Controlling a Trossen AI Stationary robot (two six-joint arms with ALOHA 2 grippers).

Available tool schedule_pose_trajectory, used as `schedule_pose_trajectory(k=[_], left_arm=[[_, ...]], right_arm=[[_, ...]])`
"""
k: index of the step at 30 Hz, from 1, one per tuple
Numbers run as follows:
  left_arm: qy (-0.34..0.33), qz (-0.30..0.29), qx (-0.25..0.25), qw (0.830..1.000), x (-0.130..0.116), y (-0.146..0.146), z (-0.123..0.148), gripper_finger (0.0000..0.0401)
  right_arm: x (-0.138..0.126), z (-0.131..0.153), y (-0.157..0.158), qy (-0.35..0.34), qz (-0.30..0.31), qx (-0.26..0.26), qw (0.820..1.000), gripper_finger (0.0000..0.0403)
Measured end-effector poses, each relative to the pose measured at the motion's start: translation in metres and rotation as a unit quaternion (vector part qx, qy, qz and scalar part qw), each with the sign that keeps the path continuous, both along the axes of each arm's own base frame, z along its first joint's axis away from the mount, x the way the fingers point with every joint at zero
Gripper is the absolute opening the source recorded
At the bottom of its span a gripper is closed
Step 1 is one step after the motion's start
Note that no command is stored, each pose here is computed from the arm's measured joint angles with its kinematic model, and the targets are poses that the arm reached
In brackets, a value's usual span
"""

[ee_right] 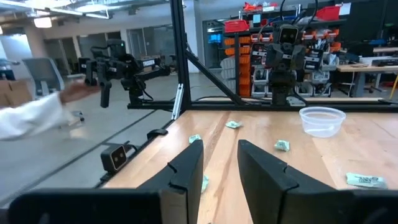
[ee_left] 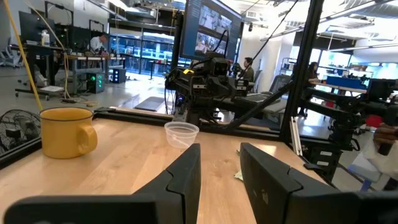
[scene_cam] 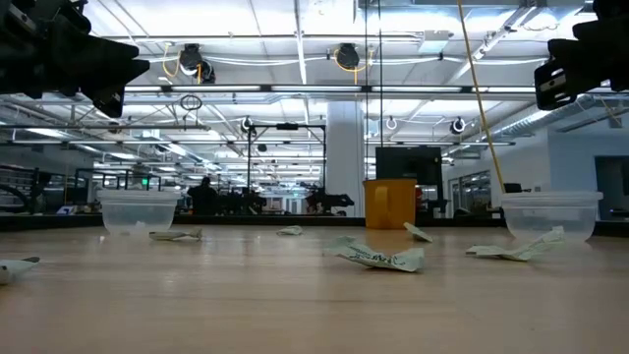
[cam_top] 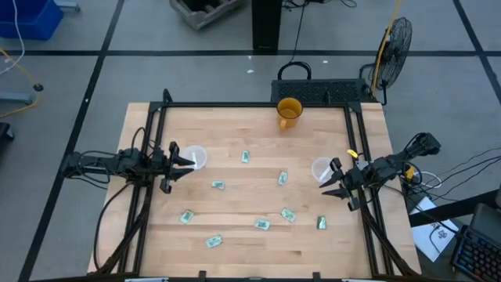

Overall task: Pick and place Stevia / Truvia into bins
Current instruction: Put the stevia packet into the right transparent container

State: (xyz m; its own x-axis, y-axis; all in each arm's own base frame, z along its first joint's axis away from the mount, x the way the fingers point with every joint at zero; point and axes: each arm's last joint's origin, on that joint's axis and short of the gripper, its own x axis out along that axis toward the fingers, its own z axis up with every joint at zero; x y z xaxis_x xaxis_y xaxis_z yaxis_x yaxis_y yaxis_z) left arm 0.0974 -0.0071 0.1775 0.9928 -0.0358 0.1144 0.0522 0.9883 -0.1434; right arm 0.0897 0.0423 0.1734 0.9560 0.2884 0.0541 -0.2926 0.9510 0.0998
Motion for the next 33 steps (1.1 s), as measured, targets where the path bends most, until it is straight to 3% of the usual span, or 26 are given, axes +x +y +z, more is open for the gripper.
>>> schedule_pose_trajectory(k=[13,18,27,33], left_arm=[[0.000,0.000,-0.001,1.000,0.000,0.000,0.000,0.0118],[0.001,-0.004,-0.053,0.999,0.000,0.000,0.000,0.0118],[-0.001,0.055,-0.007,0.998,0.000,0.003,0.000,0.0118],[0.020,0.099,-0.033,0.994,0.000,0.006,-0.004,0.0118]], right_arm=[[-0.002,0.014,-0.001,-0.054,0.004,0.062,0.997,0.0095],[-0.002,0.015,-0.001,-0.069,0.000,0.037,0.997,0.0096],[-0.001,0.014,-0.001,-0.076,-0.013,0.000,0.997,0.0095],[-0.001,0.016,-0.005,-0.085,-0.082,-0.011,0.993,0.0096]])
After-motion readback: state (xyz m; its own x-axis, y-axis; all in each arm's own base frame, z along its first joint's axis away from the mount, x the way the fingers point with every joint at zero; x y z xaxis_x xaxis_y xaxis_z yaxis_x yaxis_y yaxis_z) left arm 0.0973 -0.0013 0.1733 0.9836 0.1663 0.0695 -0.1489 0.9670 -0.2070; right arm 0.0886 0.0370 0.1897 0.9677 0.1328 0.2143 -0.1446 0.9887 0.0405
